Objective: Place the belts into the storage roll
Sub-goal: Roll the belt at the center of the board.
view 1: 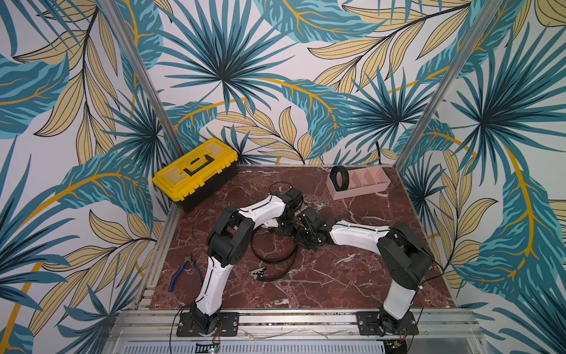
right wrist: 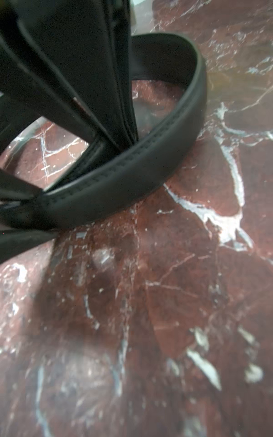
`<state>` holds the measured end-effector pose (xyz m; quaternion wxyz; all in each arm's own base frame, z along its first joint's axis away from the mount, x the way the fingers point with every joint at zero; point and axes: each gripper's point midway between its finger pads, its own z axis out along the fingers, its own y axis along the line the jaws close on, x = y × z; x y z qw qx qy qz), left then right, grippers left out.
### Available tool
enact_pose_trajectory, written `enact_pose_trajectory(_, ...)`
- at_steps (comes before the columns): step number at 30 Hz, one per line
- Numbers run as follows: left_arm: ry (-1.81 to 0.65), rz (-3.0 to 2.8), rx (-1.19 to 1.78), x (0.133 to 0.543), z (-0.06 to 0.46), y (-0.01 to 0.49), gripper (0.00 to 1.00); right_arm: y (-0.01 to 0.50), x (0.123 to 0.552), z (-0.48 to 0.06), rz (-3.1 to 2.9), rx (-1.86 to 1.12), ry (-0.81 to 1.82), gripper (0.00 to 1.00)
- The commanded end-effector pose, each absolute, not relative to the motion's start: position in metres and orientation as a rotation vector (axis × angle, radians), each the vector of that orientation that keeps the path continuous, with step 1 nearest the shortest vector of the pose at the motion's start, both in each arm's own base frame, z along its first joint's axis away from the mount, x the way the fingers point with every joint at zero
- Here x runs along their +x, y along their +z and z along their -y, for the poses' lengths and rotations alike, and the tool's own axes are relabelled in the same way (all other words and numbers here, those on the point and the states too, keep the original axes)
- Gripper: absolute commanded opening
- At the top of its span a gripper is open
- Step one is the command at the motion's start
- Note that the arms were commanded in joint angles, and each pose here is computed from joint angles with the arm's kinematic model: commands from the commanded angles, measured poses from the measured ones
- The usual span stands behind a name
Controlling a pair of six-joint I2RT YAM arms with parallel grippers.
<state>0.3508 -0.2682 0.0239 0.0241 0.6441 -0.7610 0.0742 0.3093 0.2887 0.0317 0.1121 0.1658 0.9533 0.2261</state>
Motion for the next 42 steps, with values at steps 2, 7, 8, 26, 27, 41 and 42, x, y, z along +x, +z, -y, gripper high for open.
enact_pose_trajectory(2, 0.21, 2.503, 1.779, 0.347, 0.252, 0.032, 0.1, 0.025, 0.313, -0.28, -2.808, 0.505, 0.608, 0.12)
enact_pose_trajectory(7, 0.295, 2.789, 1.513, 0.36, 0.231, 0.066, 0.22, 0.023, 0.311, -0.273, -2.84, 0.479, 0.595, 0.1)
enact_pose_trajectory(8, 0.3, 2.826, 1.474, 0.36, 0.227, 0.07, 0.26, 0.024, 0.311, -0.272, -2.841, 0.463, 0.59, 0.1)
enact_pose_trajectory(26, 0.348, 3.529, 0.029, 0.364, 0.197, 0.149, 0.81, 0.047, 0.313, -0.276, -2.988, -0.184, 0.404, 0.09)
enact_pose_trajectory(27, 0.328, 3.522, 0.048, 0.36, 0.191, 0.144, 0.8, 0.044, 0.312, -0.273, -3.001, -0.223, 0.382, 0.09)
enact_pose_trajectory(41, 0.393, 3.491, -0.198, 0.332, 0.194, 0.111, 0.8, 0.042, 0.308, -0.207, -2.977, -0.762, 0.184, 0.08)
enact_pose_trajectory(42, 0.418, 3.491, -0.325, 0.333, 0.202, 0.113, 0.8, 0.043, 0.31, -0.206, -2.968, -0.782, 0.177, 0.08)
